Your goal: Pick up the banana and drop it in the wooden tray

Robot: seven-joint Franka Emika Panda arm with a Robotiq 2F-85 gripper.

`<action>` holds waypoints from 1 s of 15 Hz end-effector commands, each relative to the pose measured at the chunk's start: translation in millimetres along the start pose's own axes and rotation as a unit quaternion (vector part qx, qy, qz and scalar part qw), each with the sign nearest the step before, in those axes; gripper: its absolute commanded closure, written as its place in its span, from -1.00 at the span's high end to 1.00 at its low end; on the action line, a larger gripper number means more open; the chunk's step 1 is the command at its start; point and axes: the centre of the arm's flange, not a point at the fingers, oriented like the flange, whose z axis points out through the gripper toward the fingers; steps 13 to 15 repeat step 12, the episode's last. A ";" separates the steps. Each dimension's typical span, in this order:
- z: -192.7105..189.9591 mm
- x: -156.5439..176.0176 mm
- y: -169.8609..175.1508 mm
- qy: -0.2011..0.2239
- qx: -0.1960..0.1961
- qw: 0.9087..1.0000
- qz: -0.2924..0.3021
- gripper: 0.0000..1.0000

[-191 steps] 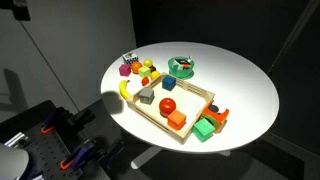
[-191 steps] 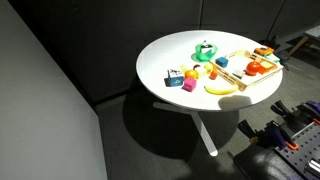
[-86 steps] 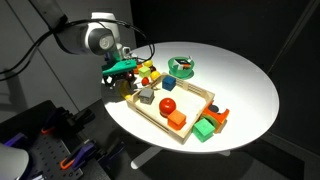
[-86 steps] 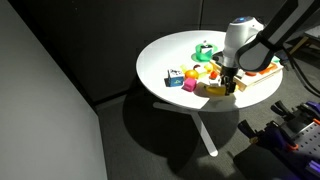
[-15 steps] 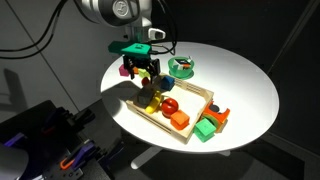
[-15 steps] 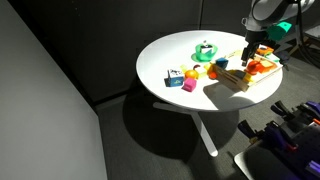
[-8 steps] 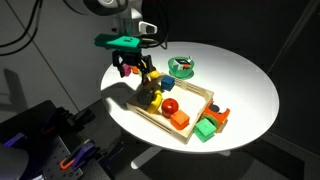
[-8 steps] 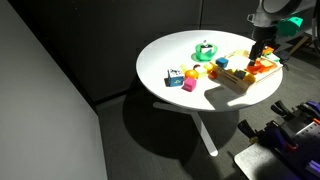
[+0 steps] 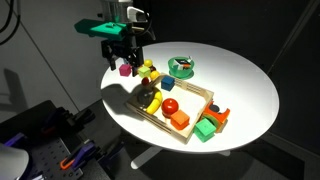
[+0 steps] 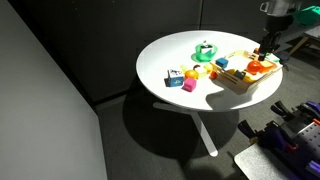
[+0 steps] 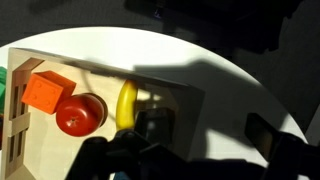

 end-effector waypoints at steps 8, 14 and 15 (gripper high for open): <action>-15.7 -13.5 -4.6 0.025 -0.003 0.999 0.036 1.00; -13.0 -13.2 -4.5 0.022 -0.002 0.999 0.036 1.00; -13.0 -13.2 -4.5 0.022 -0.002 0.999 0.036 1.00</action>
